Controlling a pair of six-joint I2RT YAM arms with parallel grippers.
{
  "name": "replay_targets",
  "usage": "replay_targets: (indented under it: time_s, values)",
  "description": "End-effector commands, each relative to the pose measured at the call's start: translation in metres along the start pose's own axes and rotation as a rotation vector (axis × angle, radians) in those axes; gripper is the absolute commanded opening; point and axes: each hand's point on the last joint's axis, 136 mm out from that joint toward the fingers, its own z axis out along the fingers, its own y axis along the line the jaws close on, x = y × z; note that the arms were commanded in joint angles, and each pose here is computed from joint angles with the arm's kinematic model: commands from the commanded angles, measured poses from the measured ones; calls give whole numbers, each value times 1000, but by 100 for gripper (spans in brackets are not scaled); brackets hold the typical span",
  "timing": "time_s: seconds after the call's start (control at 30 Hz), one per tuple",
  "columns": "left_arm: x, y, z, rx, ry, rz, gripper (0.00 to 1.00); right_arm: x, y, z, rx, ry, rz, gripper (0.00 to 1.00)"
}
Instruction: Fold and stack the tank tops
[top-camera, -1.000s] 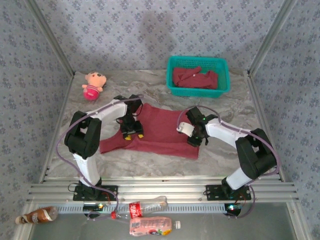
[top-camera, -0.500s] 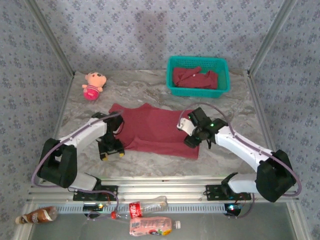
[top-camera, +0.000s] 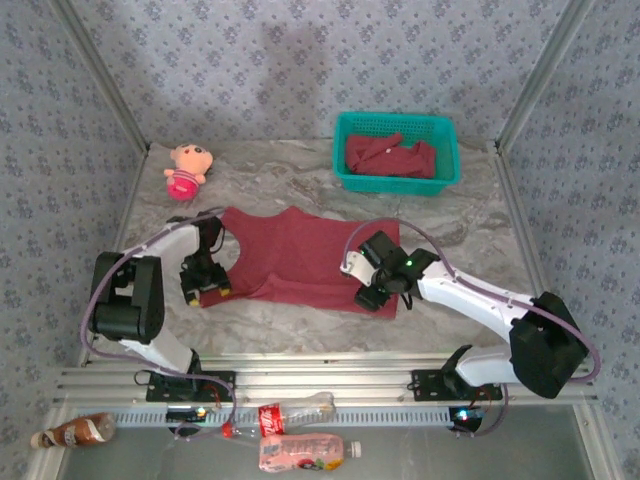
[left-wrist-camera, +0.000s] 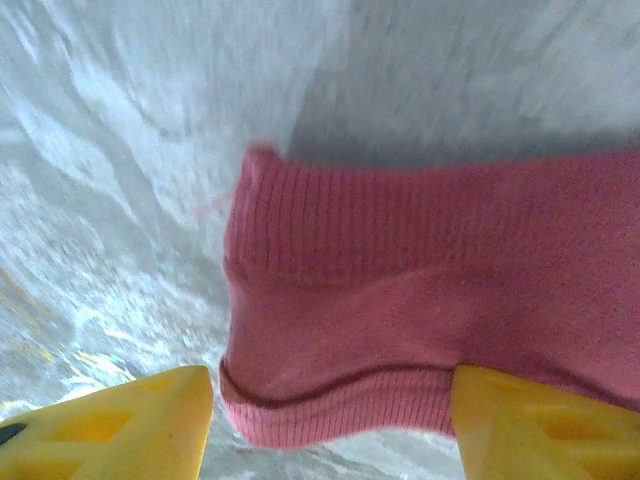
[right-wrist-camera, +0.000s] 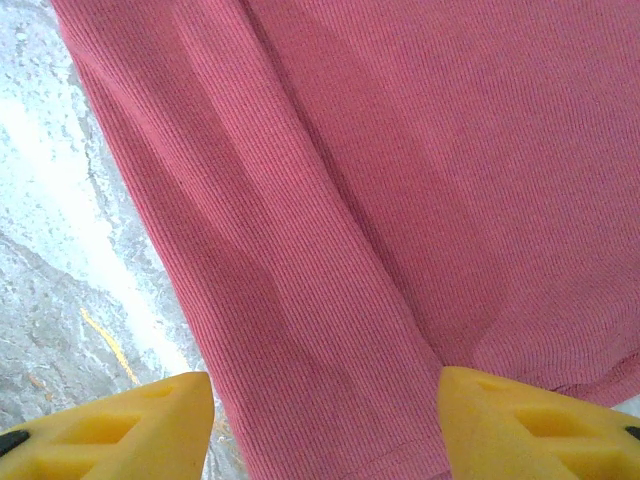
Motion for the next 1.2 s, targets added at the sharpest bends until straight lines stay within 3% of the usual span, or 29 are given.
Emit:
replay_targets:
  time_s: [0.0,0.17,0.33,0.47,0.77,1.03,1.17]
  values:
    - [-11,7,-6,-40,-22,60,64,8,4,6,-8,22,23,63]
    - [-2,5,0,-27,39,51,62,12,6,6,-11,30,24,63]
    - [28,16,-12,37,17,-42,63,15,6,2,-1,20,35,63]
    - [31,15,3,84,26,-88,60,17,8,5,-8,26,32,63]
    - [20,9,20,110,24,-83,38,14,14,6,-5,22,37,63]
    - [10,11,8,92,8,-39,15,14,19,16,-12,43,16,63]
    - [8,10,-4,99,9,-20,9,14,18,17,-7,48,18,63]
